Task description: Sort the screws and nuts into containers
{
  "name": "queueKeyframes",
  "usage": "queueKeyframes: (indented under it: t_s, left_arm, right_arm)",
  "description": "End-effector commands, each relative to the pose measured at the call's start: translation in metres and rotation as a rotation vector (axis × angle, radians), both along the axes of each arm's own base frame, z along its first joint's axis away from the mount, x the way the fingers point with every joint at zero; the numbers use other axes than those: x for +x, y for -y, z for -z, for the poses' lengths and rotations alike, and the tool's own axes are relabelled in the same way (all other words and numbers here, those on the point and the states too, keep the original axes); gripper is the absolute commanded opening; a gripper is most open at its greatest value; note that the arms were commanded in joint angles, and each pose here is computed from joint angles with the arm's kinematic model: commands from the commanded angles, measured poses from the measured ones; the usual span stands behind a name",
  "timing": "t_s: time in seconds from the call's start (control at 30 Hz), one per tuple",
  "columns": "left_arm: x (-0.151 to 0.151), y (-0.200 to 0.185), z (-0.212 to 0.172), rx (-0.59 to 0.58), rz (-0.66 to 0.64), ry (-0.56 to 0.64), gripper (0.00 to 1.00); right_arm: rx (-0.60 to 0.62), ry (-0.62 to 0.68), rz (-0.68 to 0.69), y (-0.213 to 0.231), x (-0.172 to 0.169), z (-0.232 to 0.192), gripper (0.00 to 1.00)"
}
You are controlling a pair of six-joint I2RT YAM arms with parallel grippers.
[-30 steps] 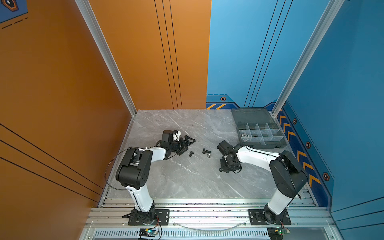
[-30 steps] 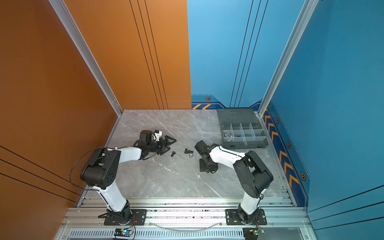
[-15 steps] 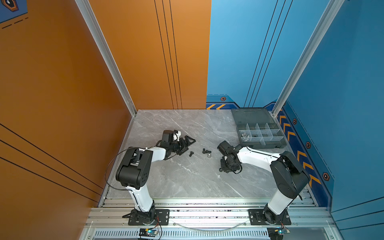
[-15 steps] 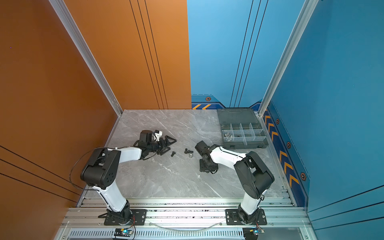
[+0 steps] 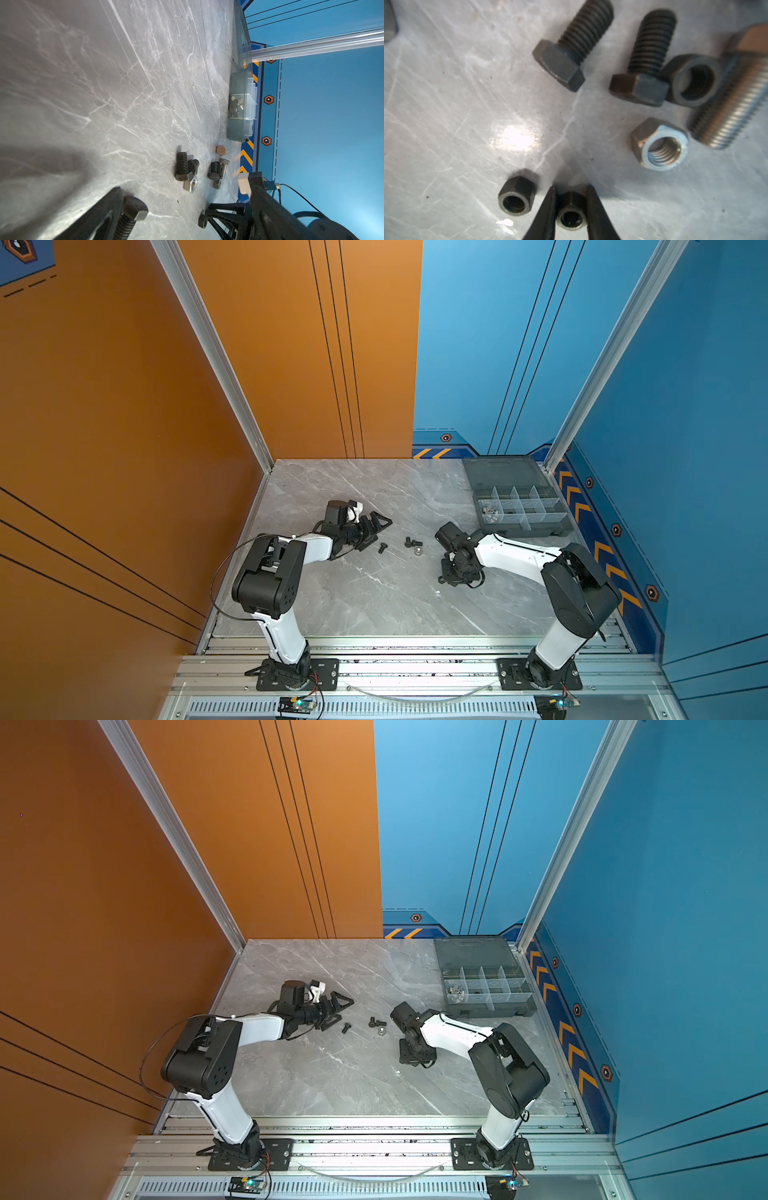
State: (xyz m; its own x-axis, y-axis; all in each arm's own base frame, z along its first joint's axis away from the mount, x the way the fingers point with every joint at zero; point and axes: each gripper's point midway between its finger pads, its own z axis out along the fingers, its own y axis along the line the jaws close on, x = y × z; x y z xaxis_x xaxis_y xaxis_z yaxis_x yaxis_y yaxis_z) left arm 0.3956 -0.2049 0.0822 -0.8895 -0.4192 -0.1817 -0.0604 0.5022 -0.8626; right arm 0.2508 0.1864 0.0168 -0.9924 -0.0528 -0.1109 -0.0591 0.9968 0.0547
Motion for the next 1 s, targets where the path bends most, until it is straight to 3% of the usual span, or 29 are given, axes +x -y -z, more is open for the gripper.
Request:
queueKeyframes:
  t_s: [0.0, 0.37, 0.63, 0.77, 0.97]
  left_arm:
    - [0.005, 0.003, 0.001, 0.004, -0.002, 0.001, 0.98]
    - [0.004, 0.002, 0.001, 0.006, -0.003, 0.001, 0.98]
    - [0.004, 0.003, -0.001, 0.005, -0.002, 0.007, 0.98]
    - [0.005, 0.002, -0.002, 0.006, -0.005, 0.012, 0.98]
    - [0.007, 0.003, -0.007, 0.003, -0.006, 0.023, 0.98]
  right_arm:
    - [-0.048, -0.143, -0.019, 0.013, -0.037, 0.022, 0.19]
    - [0.005, -0.045, -0.026, 0.003, -0.01, -0.004, 0.0]
    - [0.198, 0.087, 0.004, -0.001, 0.043, -0.067, 0.0]
    - [0.257, 0.151, 0.047, 0.017, 0.071, -0.094, 0.0]
    - [0.224, 0.275, 0.17, 0.082, 0.13, -0.127, 0.0]
